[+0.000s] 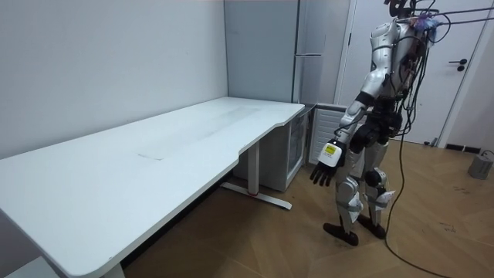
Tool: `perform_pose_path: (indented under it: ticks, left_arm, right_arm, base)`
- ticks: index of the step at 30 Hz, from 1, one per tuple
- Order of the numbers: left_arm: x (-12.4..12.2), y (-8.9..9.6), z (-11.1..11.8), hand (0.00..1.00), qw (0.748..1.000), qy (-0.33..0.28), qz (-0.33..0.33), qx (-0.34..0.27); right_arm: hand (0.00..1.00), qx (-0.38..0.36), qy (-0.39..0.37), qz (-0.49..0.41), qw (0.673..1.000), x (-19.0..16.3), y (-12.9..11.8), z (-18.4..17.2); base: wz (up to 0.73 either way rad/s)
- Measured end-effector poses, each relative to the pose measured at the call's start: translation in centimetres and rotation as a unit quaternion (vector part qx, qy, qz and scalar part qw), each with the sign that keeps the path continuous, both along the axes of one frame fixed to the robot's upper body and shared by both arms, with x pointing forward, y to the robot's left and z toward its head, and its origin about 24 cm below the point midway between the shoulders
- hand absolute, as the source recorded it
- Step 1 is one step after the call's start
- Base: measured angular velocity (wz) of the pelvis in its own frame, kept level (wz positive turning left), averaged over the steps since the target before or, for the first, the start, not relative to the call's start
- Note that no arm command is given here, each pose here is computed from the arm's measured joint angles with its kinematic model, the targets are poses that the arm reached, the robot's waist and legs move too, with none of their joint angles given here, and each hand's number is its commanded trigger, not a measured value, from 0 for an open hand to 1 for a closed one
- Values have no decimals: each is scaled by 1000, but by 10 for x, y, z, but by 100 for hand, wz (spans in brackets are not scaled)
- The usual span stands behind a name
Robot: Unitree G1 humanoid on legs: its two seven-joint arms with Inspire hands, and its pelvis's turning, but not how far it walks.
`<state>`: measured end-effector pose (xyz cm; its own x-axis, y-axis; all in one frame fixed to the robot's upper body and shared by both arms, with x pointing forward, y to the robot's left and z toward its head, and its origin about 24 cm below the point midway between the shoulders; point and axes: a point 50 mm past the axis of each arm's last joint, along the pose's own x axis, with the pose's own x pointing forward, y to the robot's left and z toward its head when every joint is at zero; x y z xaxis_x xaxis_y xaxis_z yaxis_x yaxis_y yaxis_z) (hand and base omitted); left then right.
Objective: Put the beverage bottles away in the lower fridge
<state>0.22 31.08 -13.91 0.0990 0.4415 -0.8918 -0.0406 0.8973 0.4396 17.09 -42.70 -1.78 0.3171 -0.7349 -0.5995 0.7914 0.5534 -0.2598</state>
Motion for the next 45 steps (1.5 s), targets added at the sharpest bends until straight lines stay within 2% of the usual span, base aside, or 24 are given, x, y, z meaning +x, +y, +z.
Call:
perform_pose_path:
  ticks: [11, 19, 23, 27, 30, 32, 33, 35, 36, 38, 39, 41, 42, 44, 45]
  left_arm:
    - [4, -4, -2, 0, 1000, 4, -22, -15]
    - [17, -12, -5, 0, 997, 2, -54, -46]
    - [20, -20, -8, 0, 993, 10, -95, -63]
    - [23, -24, -10, 0, 992, 14, -108, -68]
    - [25, -31, -12, 0, 986, 28, -140, -80]
    - [36, -39, -15, 0, 979, 35, -181, -88]
    - [40, -42, -16, 0, 977, 36, -191, -90]
    - [57, -51, -17, 0, 972, 22, -210, -100]
    - [60, -53, -17, 0, 971, 20, -216, -103]
    - [68, -61, -18, 0, 966, 20, -234, -107]
    - [68, -62, -19, 0, 966, 23, -235, -108]
    - [67, -67, -20, 0, 964, 34, -239, -109]
    - [66, -67, -20, 0, 965, 36, -238, -107]
    - [61, -66, -21, 0, 967, 44, -232, -100]
    - [60, -66, -21, 0, 967, 45, -231, -98]
  right_arm:
    - [0, 56, -3, -9, 998, -17, 5, -18]
    - [0, 83, -13, 24, 996, -14, 17, -29]
    - [0, 89, -6, 73, 993, -10, 40, -45]
    - [0, 101, -13, 125, 987, -8, 65, -60]
    - [0, 112, -9, 214, 970, -1, 99, -69]
    - [0, 149, 0, 320, 936, 9, 149, -80]
    - [0, 165, -6, 355, 920, 13, 165, -82]
    - [0, 231, -35, 441, 867, 21, 224, -84]
    - [0, 246, -48, 457, 853, 24, 236, -83]
    - [0, 308, -99, 544, 774, 49, 285, -68]
    - [0, 323, -114, 564, 751, 55, 299, -62]
    - [0, 376, -156, 621, 670, 67, 341, -44]
    - [0, 387, -159, 633, 651, 68, 350, -41]
    - [0, 427, -162, 668, 587, 65, 374, -32]
    - [0, 436, -160, 673, 576, 63, 376, -32]
  base:
    - [-1]
    - [-5]
    - [-17]
    - [-35]
    - [-28]
    - [-12]
    - [-4]
    - [23]
    - [48]
    - [51]
    - [57]
    - [74]
    - [80]
    - [63]
    - [30]
